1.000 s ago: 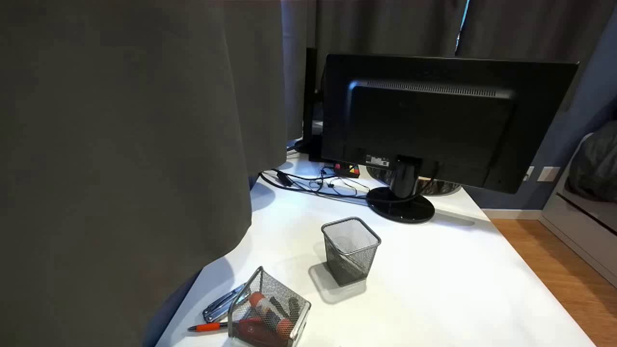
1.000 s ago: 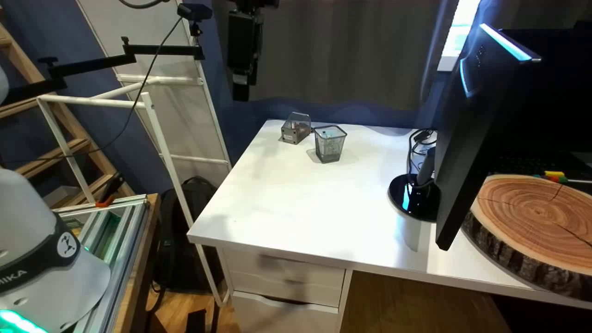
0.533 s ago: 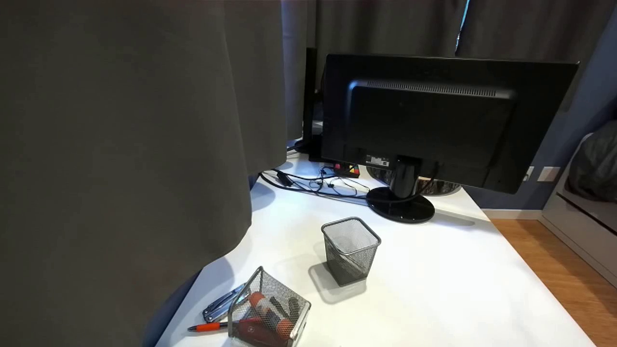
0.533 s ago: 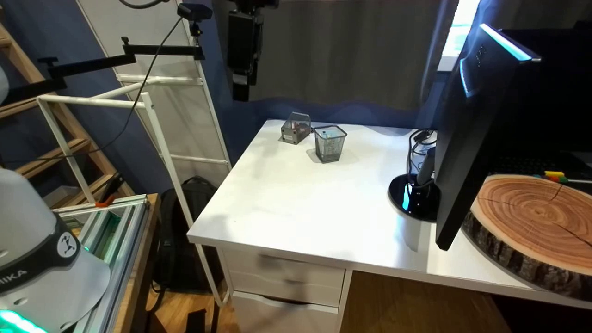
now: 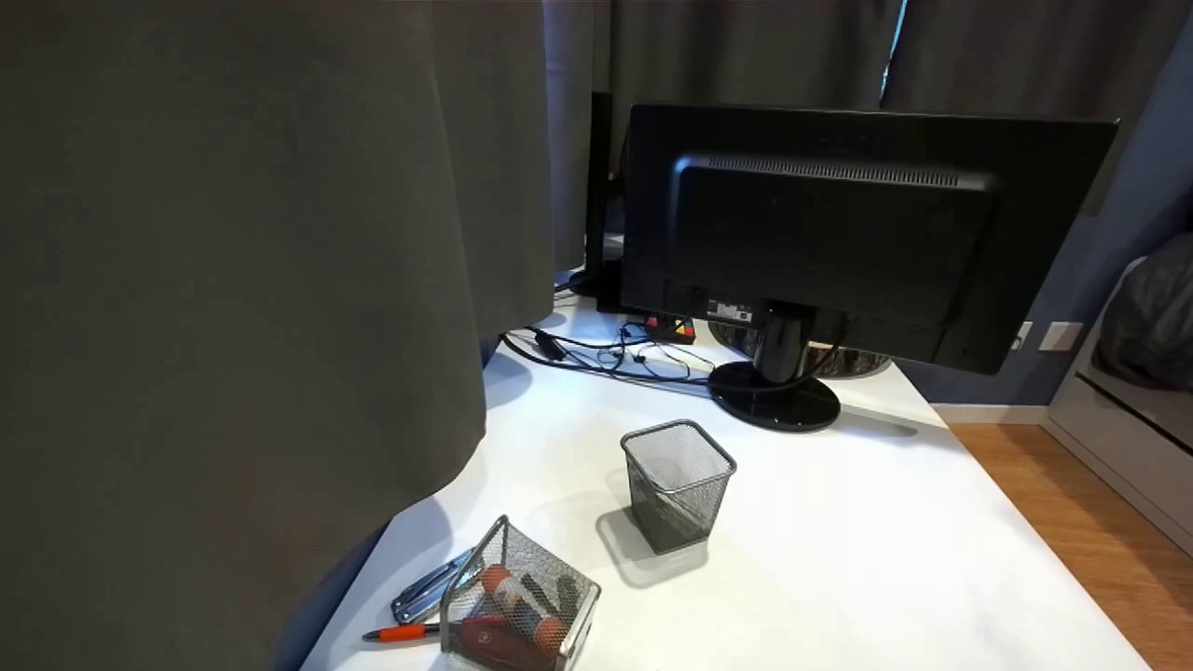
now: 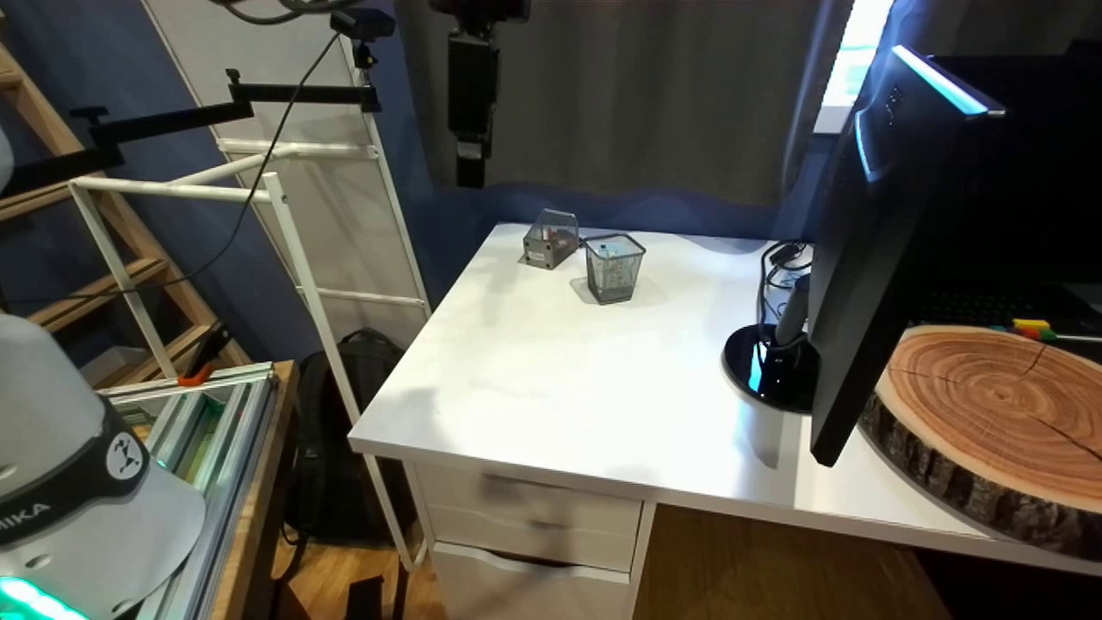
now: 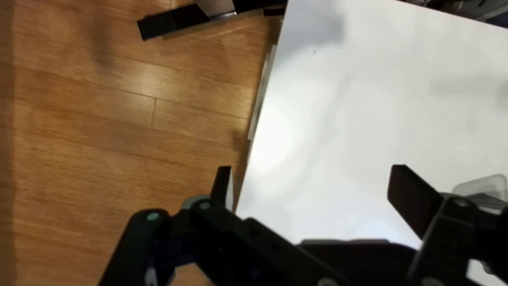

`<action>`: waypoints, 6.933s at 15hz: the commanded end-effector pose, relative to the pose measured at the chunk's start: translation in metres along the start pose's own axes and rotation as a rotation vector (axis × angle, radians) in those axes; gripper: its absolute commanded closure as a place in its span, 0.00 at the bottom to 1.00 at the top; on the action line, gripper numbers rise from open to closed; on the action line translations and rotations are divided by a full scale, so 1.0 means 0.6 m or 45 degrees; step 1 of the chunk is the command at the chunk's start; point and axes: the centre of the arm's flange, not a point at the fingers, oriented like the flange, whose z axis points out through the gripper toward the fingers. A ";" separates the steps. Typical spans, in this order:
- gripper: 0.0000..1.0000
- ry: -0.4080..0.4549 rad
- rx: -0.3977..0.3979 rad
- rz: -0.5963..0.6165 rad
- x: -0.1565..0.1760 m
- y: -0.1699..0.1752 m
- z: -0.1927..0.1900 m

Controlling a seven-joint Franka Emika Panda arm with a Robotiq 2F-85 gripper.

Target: Move the container to the right

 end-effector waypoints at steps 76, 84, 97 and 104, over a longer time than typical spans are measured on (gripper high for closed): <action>0.99 0.160 0.089 0.388 0.271 -0.034 0.334; 0.99 0.162 0.075 0.356 0.295 -0.014 0.360; 0.99 0.406 0.101 0.427 0.318 0.077 0.405; 0.64 0.376 0.084 0.485 0.320 0.104 0.421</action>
